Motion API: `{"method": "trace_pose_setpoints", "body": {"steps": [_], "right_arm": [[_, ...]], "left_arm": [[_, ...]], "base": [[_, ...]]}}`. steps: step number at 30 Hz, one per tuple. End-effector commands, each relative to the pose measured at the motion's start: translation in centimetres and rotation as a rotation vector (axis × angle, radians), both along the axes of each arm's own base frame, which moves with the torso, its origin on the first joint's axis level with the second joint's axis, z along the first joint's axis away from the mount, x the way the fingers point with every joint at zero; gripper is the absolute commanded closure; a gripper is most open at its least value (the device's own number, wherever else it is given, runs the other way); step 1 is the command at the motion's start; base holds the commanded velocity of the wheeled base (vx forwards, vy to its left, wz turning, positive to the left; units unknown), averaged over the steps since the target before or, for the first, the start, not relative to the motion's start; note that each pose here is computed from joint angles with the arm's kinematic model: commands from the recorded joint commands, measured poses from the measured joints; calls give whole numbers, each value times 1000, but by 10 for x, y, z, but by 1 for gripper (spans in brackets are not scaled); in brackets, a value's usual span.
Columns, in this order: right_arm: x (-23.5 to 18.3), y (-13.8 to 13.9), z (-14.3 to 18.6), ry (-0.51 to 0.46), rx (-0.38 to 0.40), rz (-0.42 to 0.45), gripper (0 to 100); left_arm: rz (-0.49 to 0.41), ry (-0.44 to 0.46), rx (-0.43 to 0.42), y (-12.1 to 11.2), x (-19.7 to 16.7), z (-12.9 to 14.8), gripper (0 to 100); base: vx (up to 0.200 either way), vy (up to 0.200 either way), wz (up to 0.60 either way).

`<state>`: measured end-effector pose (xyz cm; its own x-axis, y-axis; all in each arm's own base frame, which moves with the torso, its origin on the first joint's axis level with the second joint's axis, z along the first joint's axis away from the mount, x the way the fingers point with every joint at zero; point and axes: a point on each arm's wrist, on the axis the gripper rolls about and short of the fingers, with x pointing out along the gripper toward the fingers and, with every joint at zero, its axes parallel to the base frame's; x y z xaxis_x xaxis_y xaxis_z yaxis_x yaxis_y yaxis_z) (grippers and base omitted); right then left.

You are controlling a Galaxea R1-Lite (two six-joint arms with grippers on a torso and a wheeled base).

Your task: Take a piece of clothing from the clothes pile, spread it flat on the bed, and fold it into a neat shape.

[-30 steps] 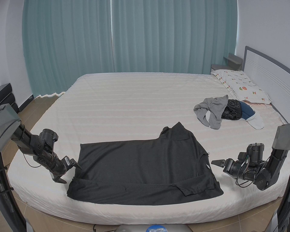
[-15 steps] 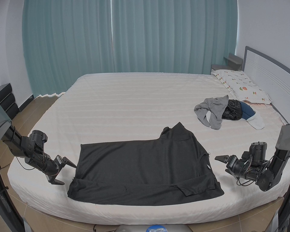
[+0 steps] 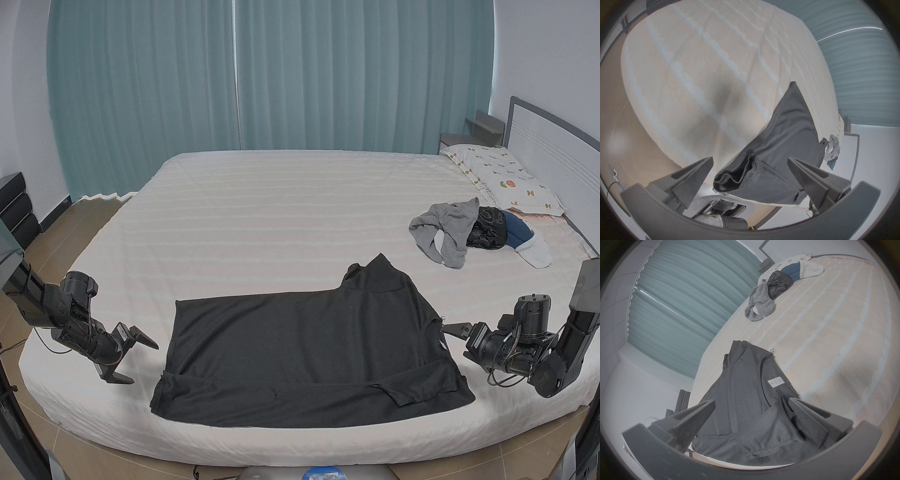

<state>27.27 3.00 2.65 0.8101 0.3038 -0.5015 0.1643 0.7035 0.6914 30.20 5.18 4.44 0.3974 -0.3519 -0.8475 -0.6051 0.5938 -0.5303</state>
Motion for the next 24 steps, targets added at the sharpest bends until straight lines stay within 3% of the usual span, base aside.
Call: {"method": "trace_pose_setpoints", "body": {"steps": [1,3,10,20,24], "right_arm": [[0,3,1,-3,0,11,0],[0,4,1,-4,1,14,0],[-1,5,2,-6,0,20,0],[-1,6,2,-6,2,23,0],[-2,9,1,-4,1,33,0]], "left_arm": [[1,-9,1,0,-1,3,0],[-2,-21,3,-1,-1,6,0],[-19,-63,14,-5,9,13,0],[-80,-159,37,-20,57,18,0],[-101,-183,39,-24,84,7,0]], "base": [[200,0,0],[200,0,0],[0,0,0],[0,0,0],[0,0,0]]}}
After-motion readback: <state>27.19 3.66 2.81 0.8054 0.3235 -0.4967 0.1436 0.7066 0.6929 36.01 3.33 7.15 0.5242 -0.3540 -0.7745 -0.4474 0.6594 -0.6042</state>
